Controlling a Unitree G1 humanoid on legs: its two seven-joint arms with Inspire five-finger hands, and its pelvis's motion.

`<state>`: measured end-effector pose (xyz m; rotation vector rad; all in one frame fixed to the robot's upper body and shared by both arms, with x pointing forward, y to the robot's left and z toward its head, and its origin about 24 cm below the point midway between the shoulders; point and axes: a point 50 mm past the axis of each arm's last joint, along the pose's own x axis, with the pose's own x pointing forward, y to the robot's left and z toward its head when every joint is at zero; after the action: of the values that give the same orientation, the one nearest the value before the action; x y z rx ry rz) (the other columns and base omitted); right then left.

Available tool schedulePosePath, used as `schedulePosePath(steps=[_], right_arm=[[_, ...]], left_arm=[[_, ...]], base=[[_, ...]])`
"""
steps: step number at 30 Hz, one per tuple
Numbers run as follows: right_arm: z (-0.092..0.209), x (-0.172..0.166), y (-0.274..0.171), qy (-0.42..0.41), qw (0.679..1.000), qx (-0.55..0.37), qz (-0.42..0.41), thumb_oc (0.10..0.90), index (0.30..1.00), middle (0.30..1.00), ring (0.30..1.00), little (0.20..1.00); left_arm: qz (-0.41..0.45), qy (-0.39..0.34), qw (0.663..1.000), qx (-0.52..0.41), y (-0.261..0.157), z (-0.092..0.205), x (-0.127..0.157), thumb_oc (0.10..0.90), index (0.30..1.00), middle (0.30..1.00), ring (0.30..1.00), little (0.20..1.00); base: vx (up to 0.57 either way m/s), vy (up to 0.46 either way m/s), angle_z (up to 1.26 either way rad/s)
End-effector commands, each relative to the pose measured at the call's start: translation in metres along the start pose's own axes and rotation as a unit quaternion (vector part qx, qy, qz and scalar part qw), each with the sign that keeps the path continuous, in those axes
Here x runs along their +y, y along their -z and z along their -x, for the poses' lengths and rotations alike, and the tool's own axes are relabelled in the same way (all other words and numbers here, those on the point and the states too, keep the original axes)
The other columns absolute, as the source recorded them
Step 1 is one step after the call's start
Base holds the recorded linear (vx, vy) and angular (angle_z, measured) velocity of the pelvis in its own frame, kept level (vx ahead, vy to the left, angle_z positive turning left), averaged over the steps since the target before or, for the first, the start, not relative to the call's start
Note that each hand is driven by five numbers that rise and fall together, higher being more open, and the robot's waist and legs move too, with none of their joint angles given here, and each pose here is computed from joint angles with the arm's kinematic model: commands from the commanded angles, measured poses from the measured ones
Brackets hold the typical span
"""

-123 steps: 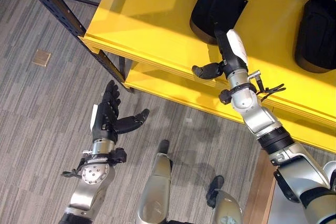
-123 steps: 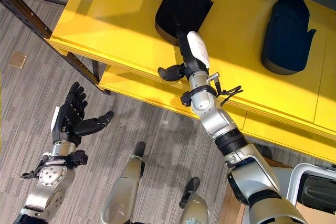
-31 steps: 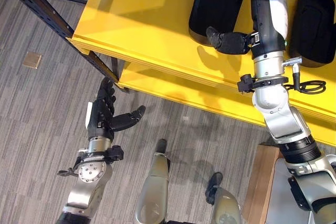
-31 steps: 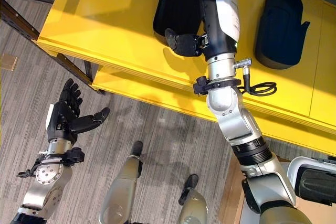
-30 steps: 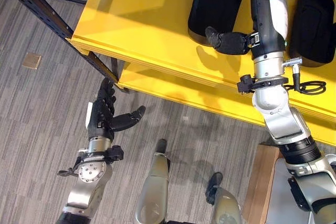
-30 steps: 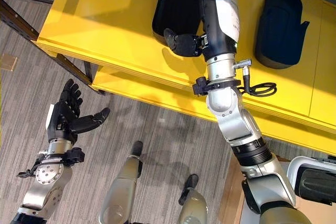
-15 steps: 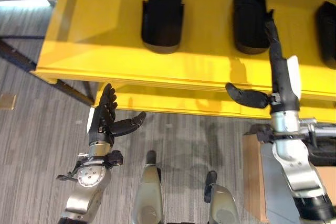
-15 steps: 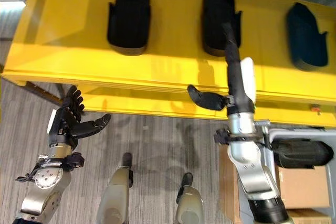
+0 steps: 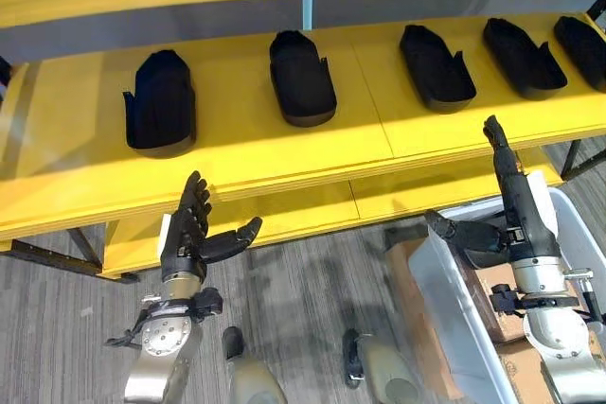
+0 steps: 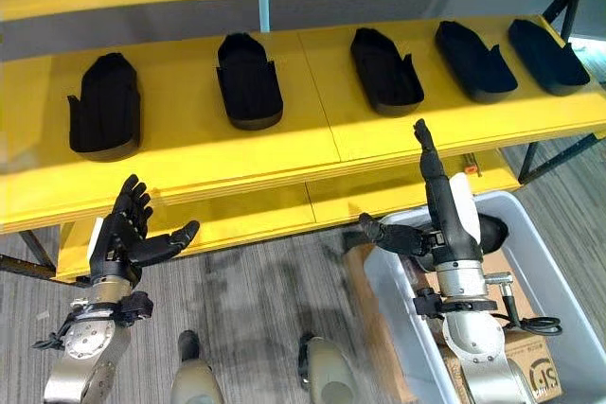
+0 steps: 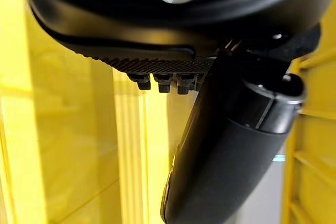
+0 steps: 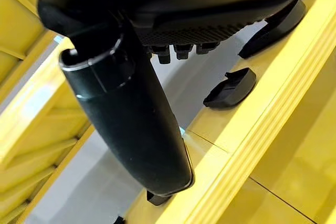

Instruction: Move parts from the plastic box to the shelf.

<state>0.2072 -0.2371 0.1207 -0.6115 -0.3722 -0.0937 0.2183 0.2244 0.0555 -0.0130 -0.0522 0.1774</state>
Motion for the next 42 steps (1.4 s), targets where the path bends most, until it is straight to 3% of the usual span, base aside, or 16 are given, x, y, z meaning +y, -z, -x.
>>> schedulePosePath(steps=[1,12,31,42], right_arm=[[-0.006,-0.018,-0.022,0.027,0.996,-0.079,0.013,0.9,1.0,1.0,1.0,1.0],[-0.008,0.011,-0.013,-0.04,0.994,-0.051,-0.082,0.9,1.0,1.0,1.0,1.0],[0.005,0.028,0.008,-0.013,0.986,0.024,-0.163,0.9,1.0,1.0,1.0,1.0],[0.002,0.045,0.007,-0.039,0.982,0.028,-0.185,0.9,1.0,1.0,1.0,1.0]], left_arm=[[-0.011,0.025,0.996,-0.083,-0.025,-0.001,-0.002,0.9,1.0,1.0,1.0,1.0],[0.005,0.016,0.998,-0.065,-0.015,0.015,0.0,0.9,1.0,1.0,1.0,1.0],[-0.019,0.016,0.997,-0.075,-0.02,0.0,0.004,0.9,1.0,1.0,1.0,1.0],[-0.038,-0.03,0.997,-0.067,-0.017,0.014,0.021,0.9,1.0,1.0,1.0,1.0]], base=[[0.06,-0.128,0.17],[0.08,0.006,-0.41],[0.05,0.148,-0.41],[0.06,0.066,-1.39]])
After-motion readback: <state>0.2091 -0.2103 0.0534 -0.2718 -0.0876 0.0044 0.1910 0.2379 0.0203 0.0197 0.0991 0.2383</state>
